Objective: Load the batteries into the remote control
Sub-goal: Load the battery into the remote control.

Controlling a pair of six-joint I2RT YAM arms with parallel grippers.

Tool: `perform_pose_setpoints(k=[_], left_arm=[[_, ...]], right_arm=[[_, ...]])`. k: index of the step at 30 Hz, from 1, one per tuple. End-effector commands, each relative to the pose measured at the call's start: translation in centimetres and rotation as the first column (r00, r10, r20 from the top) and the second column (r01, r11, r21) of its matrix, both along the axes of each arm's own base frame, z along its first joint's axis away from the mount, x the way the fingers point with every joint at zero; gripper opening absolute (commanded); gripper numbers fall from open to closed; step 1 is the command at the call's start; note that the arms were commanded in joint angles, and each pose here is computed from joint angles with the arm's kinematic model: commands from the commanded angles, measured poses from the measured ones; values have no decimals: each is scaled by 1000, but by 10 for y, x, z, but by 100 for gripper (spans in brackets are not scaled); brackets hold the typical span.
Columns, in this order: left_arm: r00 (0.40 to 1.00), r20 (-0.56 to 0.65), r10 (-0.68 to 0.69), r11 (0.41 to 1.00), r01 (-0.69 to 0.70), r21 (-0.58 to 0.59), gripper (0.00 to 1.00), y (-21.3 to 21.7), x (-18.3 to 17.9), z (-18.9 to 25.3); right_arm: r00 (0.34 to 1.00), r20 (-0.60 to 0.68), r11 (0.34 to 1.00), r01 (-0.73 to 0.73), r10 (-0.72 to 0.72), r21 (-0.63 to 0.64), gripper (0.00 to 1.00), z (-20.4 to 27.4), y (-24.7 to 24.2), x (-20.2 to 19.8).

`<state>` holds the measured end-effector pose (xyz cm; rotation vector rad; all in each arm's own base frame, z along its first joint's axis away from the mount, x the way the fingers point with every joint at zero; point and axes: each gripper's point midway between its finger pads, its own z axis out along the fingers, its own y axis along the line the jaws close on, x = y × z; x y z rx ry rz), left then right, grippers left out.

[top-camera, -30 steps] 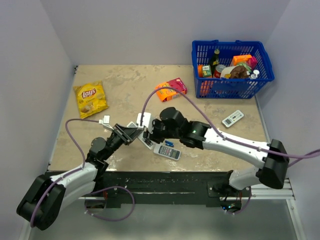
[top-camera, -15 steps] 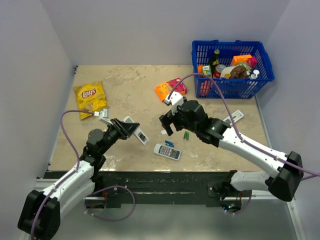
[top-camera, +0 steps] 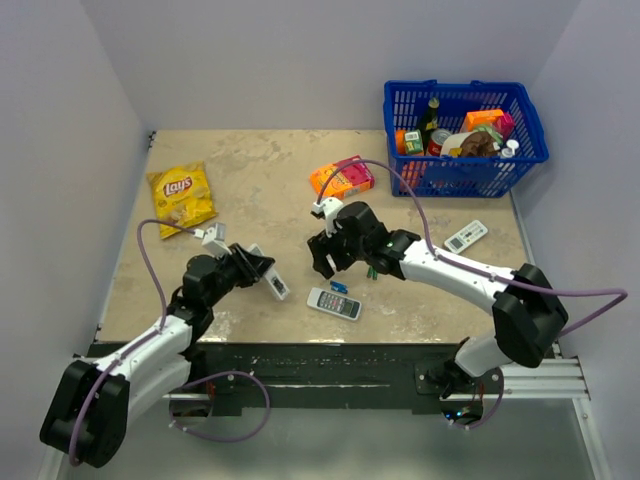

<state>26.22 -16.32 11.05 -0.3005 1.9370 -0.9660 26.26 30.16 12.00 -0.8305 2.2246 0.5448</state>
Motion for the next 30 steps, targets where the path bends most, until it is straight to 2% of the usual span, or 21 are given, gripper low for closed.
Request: perform_pose_setpoints(k=[1,4,13,23,30], left_arm=[[992,109,-60,990,73,-118,0,-14,0,30],[979,165,-123,969,154,-192,0,-24,-10,46],[940,266,-212,912,288,-291,0,-36,-31,78],[910,342,-236,876,351,-329,0,-37,-44,101],[903,360,-235,858,367,-360,0,-36,-49,109]], right_arm=[[979,33,930,-201,201,306,73,43,56,-19],[952,19,884,-292,307,363,72,41,68,-35],[897,-13,815,-395,442,423,70,32,77,-58],[829,-22,729,-478,559,490,54,33,77,-79],[822,-16,719,-488,569,496,43,34,72,-83]])
